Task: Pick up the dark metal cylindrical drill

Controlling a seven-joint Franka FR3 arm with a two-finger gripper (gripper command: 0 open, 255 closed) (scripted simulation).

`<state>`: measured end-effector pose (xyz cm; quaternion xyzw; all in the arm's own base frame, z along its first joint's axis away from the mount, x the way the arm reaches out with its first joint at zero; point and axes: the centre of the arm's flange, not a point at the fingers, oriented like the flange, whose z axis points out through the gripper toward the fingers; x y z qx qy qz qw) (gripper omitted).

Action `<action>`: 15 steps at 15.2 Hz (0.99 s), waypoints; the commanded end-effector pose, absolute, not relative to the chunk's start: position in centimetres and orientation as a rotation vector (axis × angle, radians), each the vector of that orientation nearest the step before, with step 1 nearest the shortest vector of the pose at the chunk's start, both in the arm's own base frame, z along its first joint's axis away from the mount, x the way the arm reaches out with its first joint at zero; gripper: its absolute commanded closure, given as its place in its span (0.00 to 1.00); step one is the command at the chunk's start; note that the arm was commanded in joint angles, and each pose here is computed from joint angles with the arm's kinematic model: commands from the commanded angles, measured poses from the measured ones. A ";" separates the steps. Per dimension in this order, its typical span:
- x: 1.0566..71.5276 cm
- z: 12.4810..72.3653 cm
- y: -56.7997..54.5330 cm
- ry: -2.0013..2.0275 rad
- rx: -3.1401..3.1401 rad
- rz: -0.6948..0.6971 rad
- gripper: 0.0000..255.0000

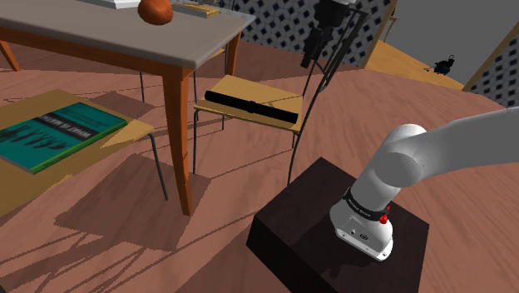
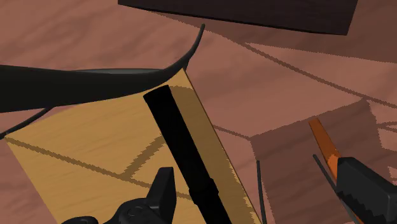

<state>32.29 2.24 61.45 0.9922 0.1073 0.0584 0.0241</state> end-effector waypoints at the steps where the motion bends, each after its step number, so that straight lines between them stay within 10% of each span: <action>1: 32.3 61.4 2.2 0.332 3.070 0.181 0.00; 15: 46.2 48.4 0.6 0.549 3.036 0.067 0.00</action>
